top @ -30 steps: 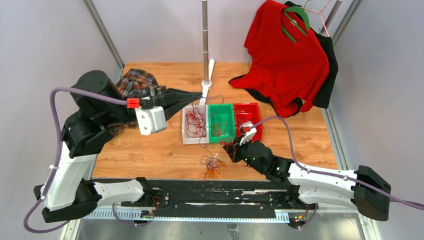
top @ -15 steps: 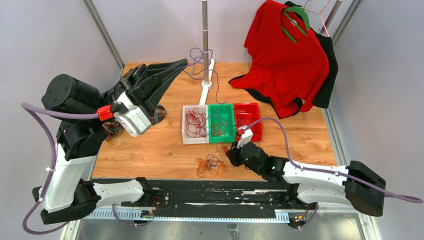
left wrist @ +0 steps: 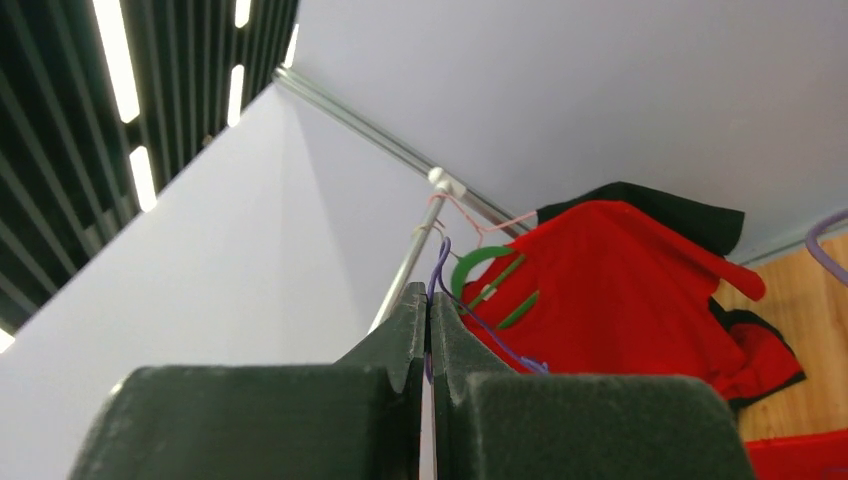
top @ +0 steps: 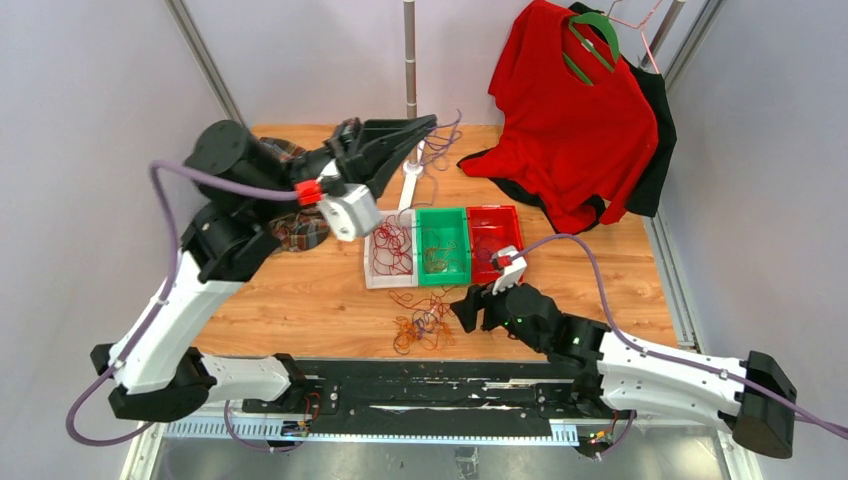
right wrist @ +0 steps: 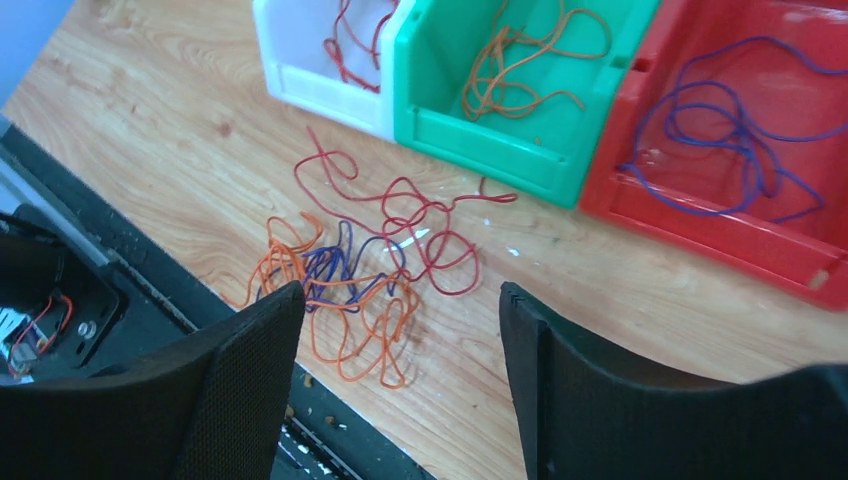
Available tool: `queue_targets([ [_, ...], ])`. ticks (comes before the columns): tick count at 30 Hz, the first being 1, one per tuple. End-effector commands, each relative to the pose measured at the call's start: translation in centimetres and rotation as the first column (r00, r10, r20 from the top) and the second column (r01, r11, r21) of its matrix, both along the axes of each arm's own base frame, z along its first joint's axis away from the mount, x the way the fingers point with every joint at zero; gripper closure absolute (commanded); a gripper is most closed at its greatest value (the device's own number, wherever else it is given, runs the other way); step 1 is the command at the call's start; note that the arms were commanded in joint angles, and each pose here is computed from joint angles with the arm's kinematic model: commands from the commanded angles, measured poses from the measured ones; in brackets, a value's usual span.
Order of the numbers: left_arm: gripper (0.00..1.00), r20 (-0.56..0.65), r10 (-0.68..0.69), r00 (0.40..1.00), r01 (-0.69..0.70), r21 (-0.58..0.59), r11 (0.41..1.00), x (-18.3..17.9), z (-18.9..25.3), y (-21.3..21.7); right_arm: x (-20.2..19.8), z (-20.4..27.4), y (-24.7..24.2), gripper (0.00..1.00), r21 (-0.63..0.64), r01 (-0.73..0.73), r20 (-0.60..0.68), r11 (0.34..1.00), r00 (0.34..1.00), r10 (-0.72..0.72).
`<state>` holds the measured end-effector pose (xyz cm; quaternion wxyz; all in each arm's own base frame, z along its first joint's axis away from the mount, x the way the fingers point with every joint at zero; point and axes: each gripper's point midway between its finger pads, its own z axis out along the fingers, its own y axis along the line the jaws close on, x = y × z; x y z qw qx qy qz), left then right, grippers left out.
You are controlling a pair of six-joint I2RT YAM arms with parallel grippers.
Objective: Untangle the cables
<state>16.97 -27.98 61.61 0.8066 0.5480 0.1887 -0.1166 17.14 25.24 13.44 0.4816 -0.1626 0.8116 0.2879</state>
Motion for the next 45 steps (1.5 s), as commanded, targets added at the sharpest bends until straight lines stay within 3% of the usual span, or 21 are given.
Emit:
queue_targets([
  [1, 1.00, -0.019, -0.018, 1.000, 0.019, 0.001, 1.000, 1.5, -1.4, -2.2, 1.5, 0.6, -3.8, 0.29, -0.007, 0.201, 0.009, 0.980, 0.980, -0.201],
  [7, 1.00, -0.106, -0.024, 0.994, 0.027, 0.027, 0.999, 4.7, -4.9, -5.9, 3.4, 2.0, -10.5, 0.28, -0.011, 0.513, 0.080, 0.858, 0.856, -0.511],
  [13, 1.00, -0.195, 0.009, 0.981, 0.006, 0.081, 0.997, 8.9, -9.9, -10.1, 4.3, 2.3, -13.7, 0.28, -0.058, 0.636, 0.164, 0.770, 0.767, -0.621],
  [19, 1.00, -0.255, 0.063, 0.965, -0.028, 0.139, 0.990, 12.7, -14.7, -13.3, 4.9, 1.7, -15.9, 0.28, -0.035, 0.709, 0.157, 0.704, 0.700, -0.697],
  [28, 1.00, -0.305, 0.160, 0.939, -0.084, 0.247, 0.965, 17.6, -21.5, -15.5, 4.9, 0.5, -17.6, 0.29, 0.001, 0.738, 0.112, 0.674, 0.670, -0.734],
  [34, 1.00, -0.346, 0.204, 0.916, -0.079, 0.343, 0.936, 18.9, -26.5, -16.0, 4.9, 0.8, -18.7, 0.31, 0.022, 0.755, 0.116, 0.655, 0.649, -0.752],
  [45, 1.00, -0.601, 0.255, 0.757, 0.044, 0.436, 0.899, 17.9, -35.4, -16.6, 5.6, 0.6, -18.6, 0.31, 0.030, 0.764, 0.052, 0.645, 0.643, -0.764],
])
